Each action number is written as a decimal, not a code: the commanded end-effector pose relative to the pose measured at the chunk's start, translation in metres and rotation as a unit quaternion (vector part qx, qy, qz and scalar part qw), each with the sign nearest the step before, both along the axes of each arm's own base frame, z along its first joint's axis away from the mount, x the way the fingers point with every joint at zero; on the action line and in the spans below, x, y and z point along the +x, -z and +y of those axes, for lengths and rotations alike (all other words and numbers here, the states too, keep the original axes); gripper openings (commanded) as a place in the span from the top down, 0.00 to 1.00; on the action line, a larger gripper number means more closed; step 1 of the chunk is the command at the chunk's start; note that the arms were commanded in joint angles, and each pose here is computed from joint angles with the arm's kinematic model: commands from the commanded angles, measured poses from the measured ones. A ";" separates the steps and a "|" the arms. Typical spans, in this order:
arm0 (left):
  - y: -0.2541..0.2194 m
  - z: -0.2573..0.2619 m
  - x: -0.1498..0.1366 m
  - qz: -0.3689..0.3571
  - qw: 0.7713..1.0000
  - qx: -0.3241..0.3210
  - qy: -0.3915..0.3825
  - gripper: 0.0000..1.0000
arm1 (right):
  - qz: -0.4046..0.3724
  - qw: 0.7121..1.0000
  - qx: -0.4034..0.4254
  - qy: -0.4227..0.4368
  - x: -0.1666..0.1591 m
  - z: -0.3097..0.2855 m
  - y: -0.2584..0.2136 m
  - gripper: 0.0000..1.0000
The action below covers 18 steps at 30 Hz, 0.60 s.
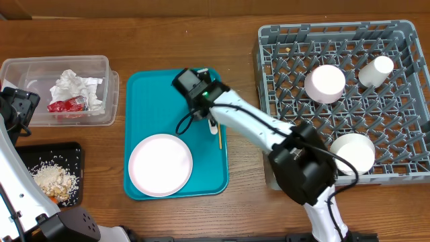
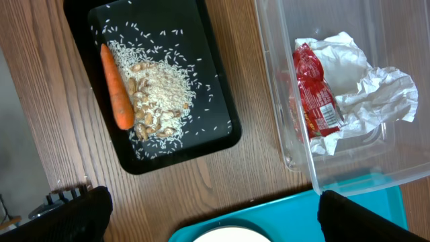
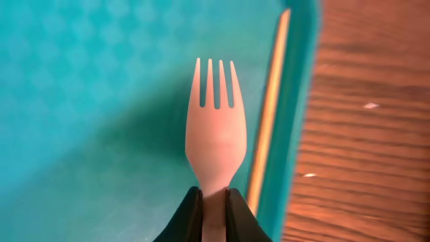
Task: Sort waste into correct bins and load items into the dishwasher
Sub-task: 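Carry the fork with the right gripper into the dish rack's back corner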
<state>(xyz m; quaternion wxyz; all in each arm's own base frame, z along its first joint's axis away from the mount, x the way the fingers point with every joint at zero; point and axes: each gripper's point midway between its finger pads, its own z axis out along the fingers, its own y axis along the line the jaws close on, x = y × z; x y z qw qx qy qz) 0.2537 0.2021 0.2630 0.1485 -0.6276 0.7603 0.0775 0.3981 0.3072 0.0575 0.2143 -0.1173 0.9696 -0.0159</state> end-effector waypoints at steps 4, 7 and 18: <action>0.000 0.001 0.000 0.000 1.000 0.001 -0.002 0.00 | -0.071 0.994 0.069 0.034 0.025 -0.022 -0.095 0.96; 0.000 0.001 0.000 0.000 1.000 0.001 -0.002 0.00 | -0.105 0.989 0.073 0.070 0.041 -0.058 -0.128 0.96; 0.000 0.001 0.000 0.000 1.000 0.001 -0.002 0.00 | -0.112 0.990 0.051 0.073 0.083 -0.190 -0.155 0.96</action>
